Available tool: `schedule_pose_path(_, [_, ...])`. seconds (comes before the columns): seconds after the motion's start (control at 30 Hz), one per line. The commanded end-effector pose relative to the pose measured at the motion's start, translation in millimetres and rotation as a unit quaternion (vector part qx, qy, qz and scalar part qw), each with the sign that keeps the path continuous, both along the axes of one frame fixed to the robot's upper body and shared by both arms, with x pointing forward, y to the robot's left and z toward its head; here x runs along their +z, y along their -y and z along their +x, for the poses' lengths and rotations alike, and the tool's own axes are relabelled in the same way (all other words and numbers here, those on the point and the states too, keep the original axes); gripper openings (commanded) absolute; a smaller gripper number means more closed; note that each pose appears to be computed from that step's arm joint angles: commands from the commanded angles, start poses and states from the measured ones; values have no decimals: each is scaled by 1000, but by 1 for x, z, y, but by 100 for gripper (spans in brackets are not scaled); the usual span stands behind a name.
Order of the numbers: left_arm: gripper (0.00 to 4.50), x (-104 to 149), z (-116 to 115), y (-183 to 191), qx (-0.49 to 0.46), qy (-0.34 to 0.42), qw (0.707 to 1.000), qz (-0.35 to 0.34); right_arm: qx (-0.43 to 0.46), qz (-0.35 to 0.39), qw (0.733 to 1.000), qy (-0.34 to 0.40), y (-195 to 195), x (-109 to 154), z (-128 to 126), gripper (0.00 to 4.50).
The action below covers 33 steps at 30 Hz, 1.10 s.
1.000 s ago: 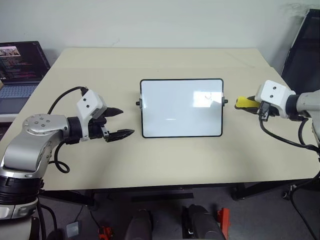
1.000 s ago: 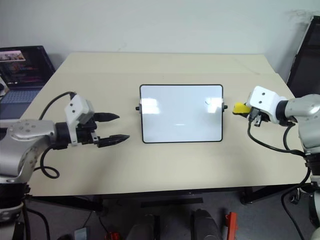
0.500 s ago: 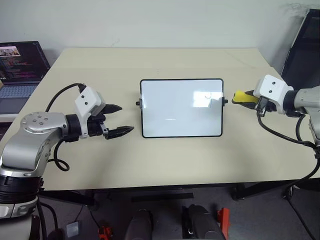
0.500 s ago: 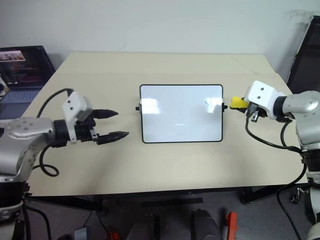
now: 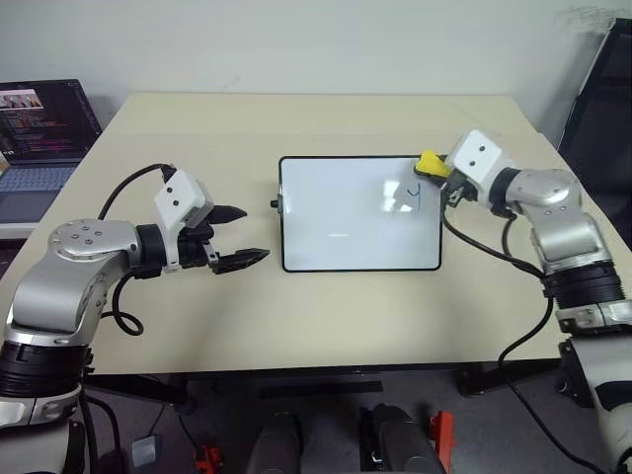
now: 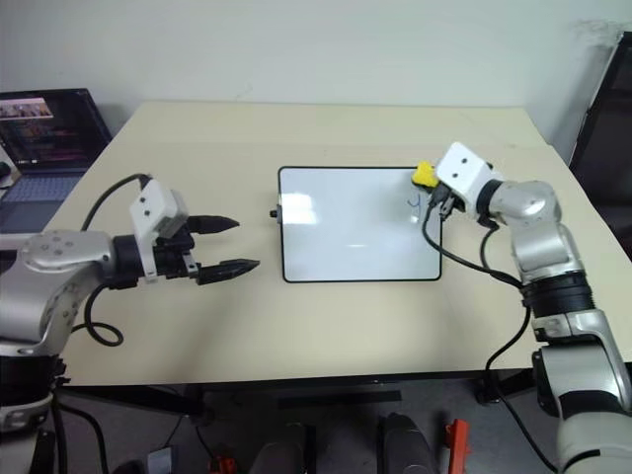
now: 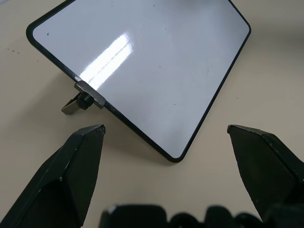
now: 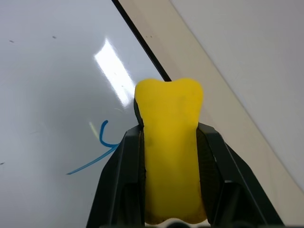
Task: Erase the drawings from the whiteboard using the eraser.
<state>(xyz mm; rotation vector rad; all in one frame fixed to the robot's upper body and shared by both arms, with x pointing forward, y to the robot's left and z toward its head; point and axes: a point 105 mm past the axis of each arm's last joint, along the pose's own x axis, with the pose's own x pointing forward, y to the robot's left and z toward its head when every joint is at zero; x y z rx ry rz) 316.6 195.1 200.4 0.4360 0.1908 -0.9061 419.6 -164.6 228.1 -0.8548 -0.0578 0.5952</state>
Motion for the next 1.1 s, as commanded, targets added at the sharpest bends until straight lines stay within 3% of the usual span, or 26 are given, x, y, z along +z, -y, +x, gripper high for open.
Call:
schedule_pose_path(0.03, [450, 12, -1, 3, -8, 28, 1000, 2, -13, -6, 999, 37, -2, 12, 8, 109])
schedule_pose_path(0.27, [450, 11, -2, 2, -5, 27, 1000, 3, -4, -39, 999, 7, -12, -16, 13, 109])
schedule_pose_path(0.8, [450, 11, -2, 2, -6, 27, 1000, 0, 76, -76, 987, -119, -32, -86, -21, 109])
schedule_pose_path(0.97, [450, 11, -2, 3, -7, 28, 1000, 1, 81, -71, 985, -134, -30, -96, -28, 109])
schedule_pose_path(1.1, [450, 11, -2, 3, -7, 28, 1000, 2, 38, -74, 991, -105, -17, -83, -15, 109])
